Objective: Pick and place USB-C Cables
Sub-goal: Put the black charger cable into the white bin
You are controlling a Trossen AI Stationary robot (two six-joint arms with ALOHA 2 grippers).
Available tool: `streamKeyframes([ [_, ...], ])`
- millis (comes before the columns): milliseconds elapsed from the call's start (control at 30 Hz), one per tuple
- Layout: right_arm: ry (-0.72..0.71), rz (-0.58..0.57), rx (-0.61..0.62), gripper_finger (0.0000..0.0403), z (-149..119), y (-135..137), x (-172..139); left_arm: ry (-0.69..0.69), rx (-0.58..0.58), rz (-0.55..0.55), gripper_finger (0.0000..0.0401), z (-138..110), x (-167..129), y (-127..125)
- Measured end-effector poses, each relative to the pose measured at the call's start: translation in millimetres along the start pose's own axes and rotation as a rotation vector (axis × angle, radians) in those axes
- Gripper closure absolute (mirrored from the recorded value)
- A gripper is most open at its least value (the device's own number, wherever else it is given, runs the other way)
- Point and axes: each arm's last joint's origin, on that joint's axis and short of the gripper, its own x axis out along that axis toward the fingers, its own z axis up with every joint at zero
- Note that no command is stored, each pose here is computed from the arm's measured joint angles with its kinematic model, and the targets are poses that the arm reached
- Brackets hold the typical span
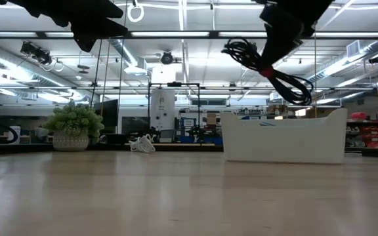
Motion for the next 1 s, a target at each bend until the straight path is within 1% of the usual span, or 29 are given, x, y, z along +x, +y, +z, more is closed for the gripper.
streamKeyframes([
  [67, 0.023, -0.023, -0.008, 0.0338, -2.4, 0.7, 5.4, -0.001, 0.0, 0.004, 0.0213, 0.0, 0.0, 0.1],
  [167, 0.072, -0.038, -0.061, 0.0337, -9.1, 9.1, 18.4, -0.002, -0.001, 0.005, 0.0214, 0.2, 0.1, 0.1],
  [233, 0.134, -0.036, -0.082, 0.0337, -12.2, 12.4, 29.1, -0.003, -0.004, 0.005, 0.0214, 0.2, 0.1, 0.1],
  [300, 0.229, -0.024, -0.095, 0.0336, -16.5, 13.4, 39.8, -0.003, -0.004, 0.005, 0.0214, 0.2, 0.1, 0.1],
  [367, 0.312, -0.014, -0.079, 0.0336, -19.4, 13.4, 49.3, -0.002, -0.004, 0.005, 0.0214, 0.2, 0.1, 0.1],
  [433, 0.349, -0.027, -0.05, 0.0335, -20.9, 14.0, 57.7, -0.003, -0.002, 0.005, 0.0214, 0.2, 0.1, 0.1],
  [567, 0.373, -0.047, -0.033, 0.0318, -22.5, 17.6, 72.5, -0.002, -0.001, 0.005, 0.0214, 0.2, 0.1, 0.1],
  [733, 0.383, -0.051, -0.025, 0.0272, -23.4, 20.3, 81.7, -0.002, 0.0, 0.005, 0.0214, 0.2, 0.1, 0.1],
  [867, 0.384, -0.033, -0.015, 0.0241, -19.3, 17.7, 75.3, 0.0, 0.002, 0.006, 0.0213, 0.0, 0.1, 0.2],
  [1000, 0.359, 0.0, 0.008, 0.0223, -9.9, 12.7, 57.8, 0.005, 0.001, 0.028, 0.0213, -1.1, 2.8, 1.1],
])
